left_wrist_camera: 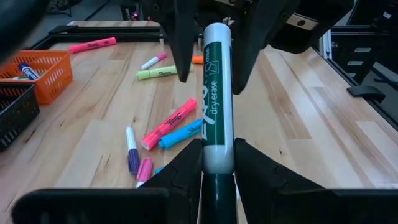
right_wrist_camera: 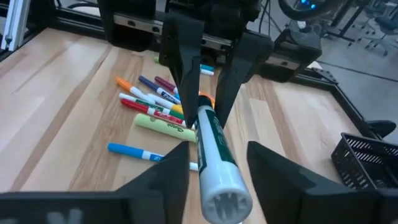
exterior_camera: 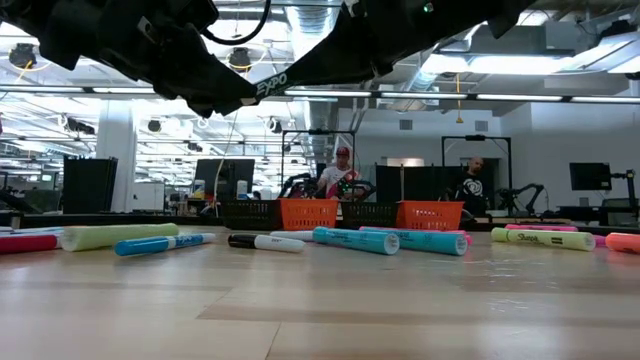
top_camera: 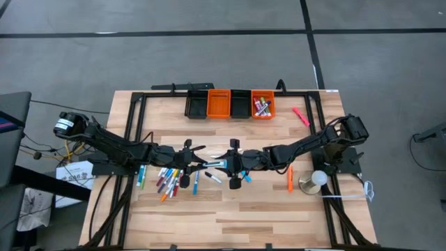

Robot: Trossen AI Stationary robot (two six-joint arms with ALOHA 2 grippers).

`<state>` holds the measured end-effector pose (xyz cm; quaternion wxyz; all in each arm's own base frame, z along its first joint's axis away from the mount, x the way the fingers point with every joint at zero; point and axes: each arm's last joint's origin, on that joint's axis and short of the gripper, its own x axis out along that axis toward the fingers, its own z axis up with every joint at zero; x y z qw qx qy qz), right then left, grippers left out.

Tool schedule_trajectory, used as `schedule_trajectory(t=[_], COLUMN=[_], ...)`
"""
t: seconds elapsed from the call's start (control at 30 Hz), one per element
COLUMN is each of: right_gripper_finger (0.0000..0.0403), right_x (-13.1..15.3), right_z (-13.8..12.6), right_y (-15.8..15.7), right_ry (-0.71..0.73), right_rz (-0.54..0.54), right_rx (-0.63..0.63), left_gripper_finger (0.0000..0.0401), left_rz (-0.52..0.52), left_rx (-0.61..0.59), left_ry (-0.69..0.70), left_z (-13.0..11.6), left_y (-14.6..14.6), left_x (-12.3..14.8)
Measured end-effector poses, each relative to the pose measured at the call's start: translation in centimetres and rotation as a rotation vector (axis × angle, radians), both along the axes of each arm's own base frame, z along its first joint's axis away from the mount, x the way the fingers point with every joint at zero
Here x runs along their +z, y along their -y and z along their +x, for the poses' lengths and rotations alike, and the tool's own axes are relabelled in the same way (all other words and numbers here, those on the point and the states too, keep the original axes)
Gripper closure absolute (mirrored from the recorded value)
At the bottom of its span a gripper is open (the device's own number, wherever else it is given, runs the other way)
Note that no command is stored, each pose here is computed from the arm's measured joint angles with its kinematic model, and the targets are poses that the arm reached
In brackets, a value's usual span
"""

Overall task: Pick & Place Markers
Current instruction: Put the gray marker pen into the right orange bin

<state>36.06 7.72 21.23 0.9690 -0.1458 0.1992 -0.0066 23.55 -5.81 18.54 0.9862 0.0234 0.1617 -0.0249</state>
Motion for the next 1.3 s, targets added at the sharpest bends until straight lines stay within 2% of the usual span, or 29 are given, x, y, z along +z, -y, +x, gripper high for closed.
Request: schedule_trajectory(t=[0.27, 0.63, 0.93, 1.1, 1.3], right_gripper_finger=[0.0348, 0.0329, 0.0336, 0.0335, 0.0336], right_x=[0.0, 0.0, 0.0, -0.1, -0.4], right_z=[0.0, 0.0, 0.0, 0.0, -0.2], right_y=[0.0, 0.0, 0.0, 0.0, 0.1], right_ry=[-0.001, 0.001, 0.001, -0.008, -0.047], right_rz=[0.002, -0.001, -0.001, -0.004, -0.001], right_rx=[0.006, -0.002, -0.002, -0.005, -0.014], left_gripper_finger=[0.032, 0.0298, 0.0224, 0.018, 0.015], left_rz=[0.002, -0.003, -0.001, 0.04, 0.064], left_rx=[-0.002, 0.006, 0.012, 0.095, 0.108], left_ry=[0.0, 0.007, 0.012, 0.026, 0.035], left_z=[0.0, 0.0, 0.1, -0.1, -1.0], left_y=[0.0, 0.0, 0.0, -0.3, -0.6], left_x=[0.0, 0.1, 0.1, 0.4, 1.5])
